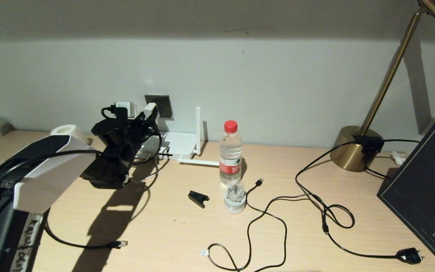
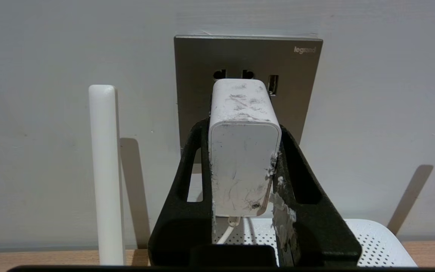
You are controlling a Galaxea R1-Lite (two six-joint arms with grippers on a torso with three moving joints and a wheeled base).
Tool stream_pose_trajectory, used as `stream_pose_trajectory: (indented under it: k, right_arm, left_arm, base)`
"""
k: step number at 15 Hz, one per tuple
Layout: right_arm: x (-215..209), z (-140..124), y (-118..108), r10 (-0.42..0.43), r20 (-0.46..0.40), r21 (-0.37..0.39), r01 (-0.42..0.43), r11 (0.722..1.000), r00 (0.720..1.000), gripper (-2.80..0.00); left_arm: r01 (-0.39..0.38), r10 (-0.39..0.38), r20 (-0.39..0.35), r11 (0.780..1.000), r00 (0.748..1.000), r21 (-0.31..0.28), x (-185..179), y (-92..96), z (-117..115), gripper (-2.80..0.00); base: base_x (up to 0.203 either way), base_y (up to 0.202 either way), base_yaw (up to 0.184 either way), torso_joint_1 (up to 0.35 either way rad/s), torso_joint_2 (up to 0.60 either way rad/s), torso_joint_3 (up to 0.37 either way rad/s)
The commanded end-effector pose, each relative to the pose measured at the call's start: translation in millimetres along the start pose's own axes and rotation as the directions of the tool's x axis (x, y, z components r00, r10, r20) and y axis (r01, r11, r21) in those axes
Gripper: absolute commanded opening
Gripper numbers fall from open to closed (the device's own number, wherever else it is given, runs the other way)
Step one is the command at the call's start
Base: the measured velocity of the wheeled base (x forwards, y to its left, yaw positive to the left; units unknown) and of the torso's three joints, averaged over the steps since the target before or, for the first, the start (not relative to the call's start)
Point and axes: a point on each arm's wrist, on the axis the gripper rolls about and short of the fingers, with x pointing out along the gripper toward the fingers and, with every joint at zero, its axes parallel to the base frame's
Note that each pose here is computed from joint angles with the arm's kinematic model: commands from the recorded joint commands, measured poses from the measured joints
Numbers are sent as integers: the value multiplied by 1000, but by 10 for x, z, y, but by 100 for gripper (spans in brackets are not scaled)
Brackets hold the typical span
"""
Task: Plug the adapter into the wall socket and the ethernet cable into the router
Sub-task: Plug plug into socket
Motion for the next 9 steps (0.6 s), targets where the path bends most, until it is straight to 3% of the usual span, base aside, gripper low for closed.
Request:
stream_pose_trajectory:
  k: [1,9]
  right_arm:
    - [20,-99,2,1,-35,0,-1,1000,999,-280]
    - [20,-99,2,1,-35,0,-1,1000,999,-280]
  left_arm:
    - [4,-4,4,1000,1000,1,-2,-1,-6,-280]
    - [16,-16,19,1000,1000,2,38,-8,-22,-280]
  base:
    - [0,0,0,0,0,0]
    - [0,0,0,0,0,0]
